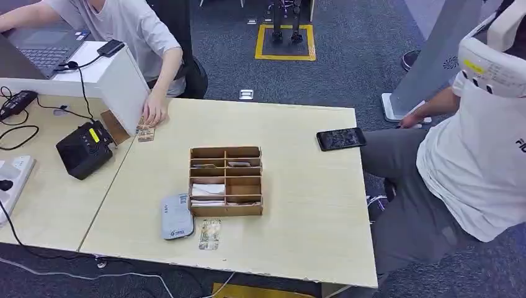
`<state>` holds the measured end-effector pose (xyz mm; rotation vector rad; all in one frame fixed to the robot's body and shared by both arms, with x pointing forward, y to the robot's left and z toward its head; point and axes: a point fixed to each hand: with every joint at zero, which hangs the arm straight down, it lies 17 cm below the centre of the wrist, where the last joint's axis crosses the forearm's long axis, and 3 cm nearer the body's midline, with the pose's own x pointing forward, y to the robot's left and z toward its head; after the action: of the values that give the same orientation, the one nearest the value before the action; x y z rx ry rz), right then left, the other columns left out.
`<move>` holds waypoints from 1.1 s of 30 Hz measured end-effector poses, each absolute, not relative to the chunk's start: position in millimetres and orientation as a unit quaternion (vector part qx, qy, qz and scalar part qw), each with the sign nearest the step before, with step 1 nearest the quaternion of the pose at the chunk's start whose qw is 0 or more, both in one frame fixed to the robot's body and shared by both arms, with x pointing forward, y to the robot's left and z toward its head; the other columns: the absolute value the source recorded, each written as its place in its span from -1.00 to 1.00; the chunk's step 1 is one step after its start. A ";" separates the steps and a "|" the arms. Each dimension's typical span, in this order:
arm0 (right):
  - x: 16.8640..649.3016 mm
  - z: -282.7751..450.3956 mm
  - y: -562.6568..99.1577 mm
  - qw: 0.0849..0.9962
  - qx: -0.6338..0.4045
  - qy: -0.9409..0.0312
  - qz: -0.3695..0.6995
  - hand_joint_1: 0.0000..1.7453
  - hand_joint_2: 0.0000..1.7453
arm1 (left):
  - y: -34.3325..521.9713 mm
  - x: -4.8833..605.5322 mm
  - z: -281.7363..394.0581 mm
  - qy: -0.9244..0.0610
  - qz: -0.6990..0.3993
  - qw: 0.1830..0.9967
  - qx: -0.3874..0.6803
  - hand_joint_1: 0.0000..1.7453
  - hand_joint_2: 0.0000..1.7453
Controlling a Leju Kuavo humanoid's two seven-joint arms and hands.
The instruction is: Pass the card to the sensor for recognition and then transmit it.
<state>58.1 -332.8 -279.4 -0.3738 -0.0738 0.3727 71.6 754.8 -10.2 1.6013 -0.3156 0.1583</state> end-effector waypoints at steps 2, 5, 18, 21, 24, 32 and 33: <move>57.0 -279.4 -333.7 0.965 -0.186 -0.034 0.180 -1.00 1.00 | 719.2 16.4 -58.1 -0.029 0.131 0.721 0.679 -1.00 1.00; 58.2 -279.2 -334.2 0.966 -0.186 -0.035 0.177 -1.00 1.00 | 677.8 -6.9 -97.0 0.008 0.151 0.751 0.643 -1.00 1.00; 60.7 -277.9 -340.9 0.969 -0.195 -0.033 0.150 -1.00 1.00 | 539.9 -48.2 -181.7 0.103 0.265 0.807 0.517 -1.00 1.00; 59.1 -278.1 -341.4 0.972 -0.194 -0.031 0.131 -1.00 1.00 | 498.0 -39.5 -202.1 0.103 0.272 0.828 0.479 -1.00 1.00; 57.5 -278.7 -340.0 0.975 -0.188 -0.031 0.116 -1.00 1.00 | 478.3 -30.8 -212.6 0.095 0.275 0.842 0.455 -1.00 1.00; 54.8 -279.7 -338.3 0.980 -0.176 -0.038 0.086 -1.00 1.00 | 456.2 -3.1 -230.2 0.056 0.269 0.873 0.403 -1.00 1.00; 55.1 -279.8 -337.8 0.980 -0.174 -0.040 0.084 -1.00 1.00 | 454.7 0.7 -231.6 0.050 0.264 0.877 0.399 -1.00 1.00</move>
<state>55.1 -337.8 -279.8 -0.3498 -0.0805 0.1693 0.7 454.7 -231.6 0.8316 0.1045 0.5518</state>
